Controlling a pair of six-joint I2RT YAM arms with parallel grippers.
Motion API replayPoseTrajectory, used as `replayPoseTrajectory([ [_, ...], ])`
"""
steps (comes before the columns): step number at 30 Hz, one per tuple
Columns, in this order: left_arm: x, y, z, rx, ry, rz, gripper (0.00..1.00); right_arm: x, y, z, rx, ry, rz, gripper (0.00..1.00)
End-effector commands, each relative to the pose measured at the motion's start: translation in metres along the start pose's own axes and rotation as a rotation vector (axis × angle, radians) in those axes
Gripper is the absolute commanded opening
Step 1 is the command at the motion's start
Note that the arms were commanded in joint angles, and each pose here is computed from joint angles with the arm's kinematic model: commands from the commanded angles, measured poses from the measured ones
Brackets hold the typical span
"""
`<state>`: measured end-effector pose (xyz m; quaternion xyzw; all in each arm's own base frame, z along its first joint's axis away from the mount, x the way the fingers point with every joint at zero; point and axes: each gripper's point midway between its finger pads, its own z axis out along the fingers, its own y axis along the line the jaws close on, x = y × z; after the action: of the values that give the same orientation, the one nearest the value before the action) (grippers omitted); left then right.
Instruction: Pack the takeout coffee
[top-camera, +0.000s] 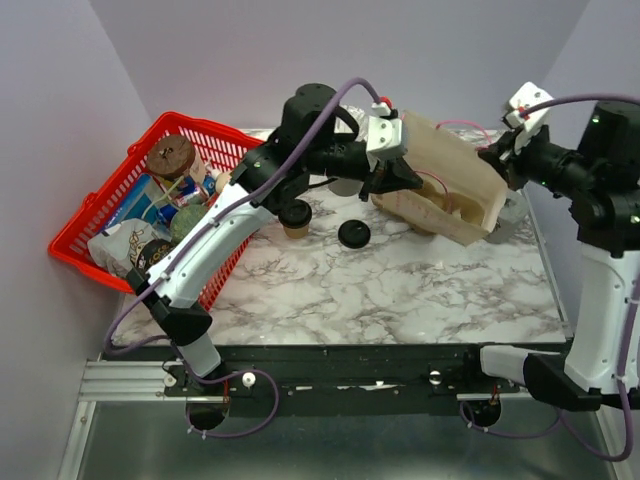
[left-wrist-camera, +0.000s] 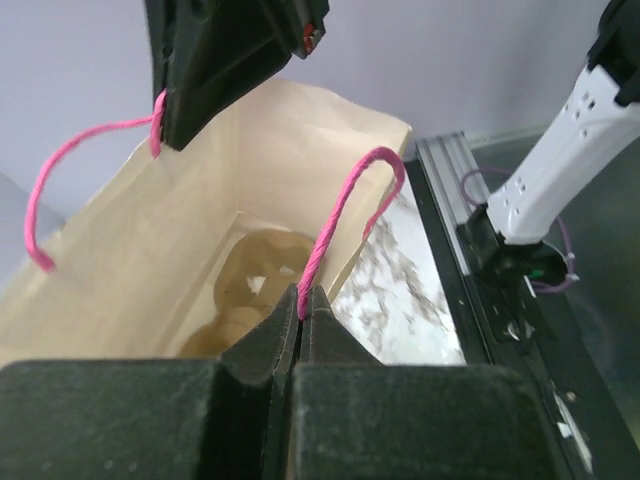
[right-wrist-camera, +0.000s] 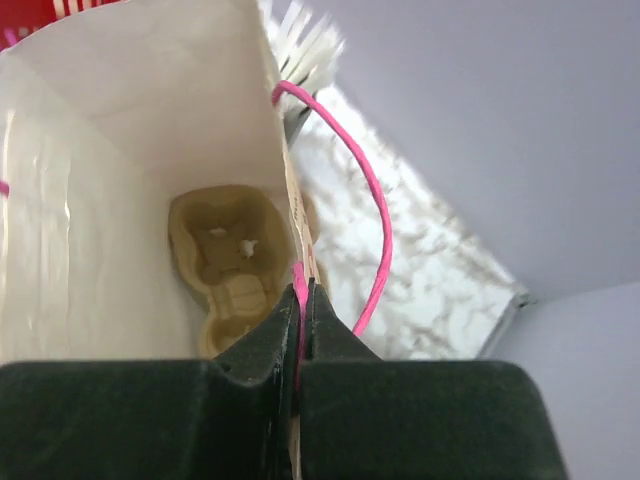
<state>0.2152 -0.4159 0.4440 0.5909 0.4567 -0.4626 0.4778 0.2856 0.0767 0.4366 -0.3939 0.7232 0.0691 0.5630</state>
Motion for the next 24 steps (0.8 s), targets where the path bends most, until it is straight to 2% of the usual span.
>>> replayPoseTrajectory([
  [1,-0.060,-0.004,-0.027,-0.080,-0.088,0.124,0.00,-0.041,-0.005,-0.022,0.041,-0.112,-0.027,0.06],
  [5,-0.070,0.001,-0.029,-0.102,-0.104,0.144,0.00,-0.056,-0.009,-0.029,0.062,-0.145,-0.052,0.06],
  [24,-0.072,0.002,-0.026,-0.095,-0.116,0.115,0.00,-0.043,0.006,-0.026,0.008,-0.126,-0.019,0.06],
])
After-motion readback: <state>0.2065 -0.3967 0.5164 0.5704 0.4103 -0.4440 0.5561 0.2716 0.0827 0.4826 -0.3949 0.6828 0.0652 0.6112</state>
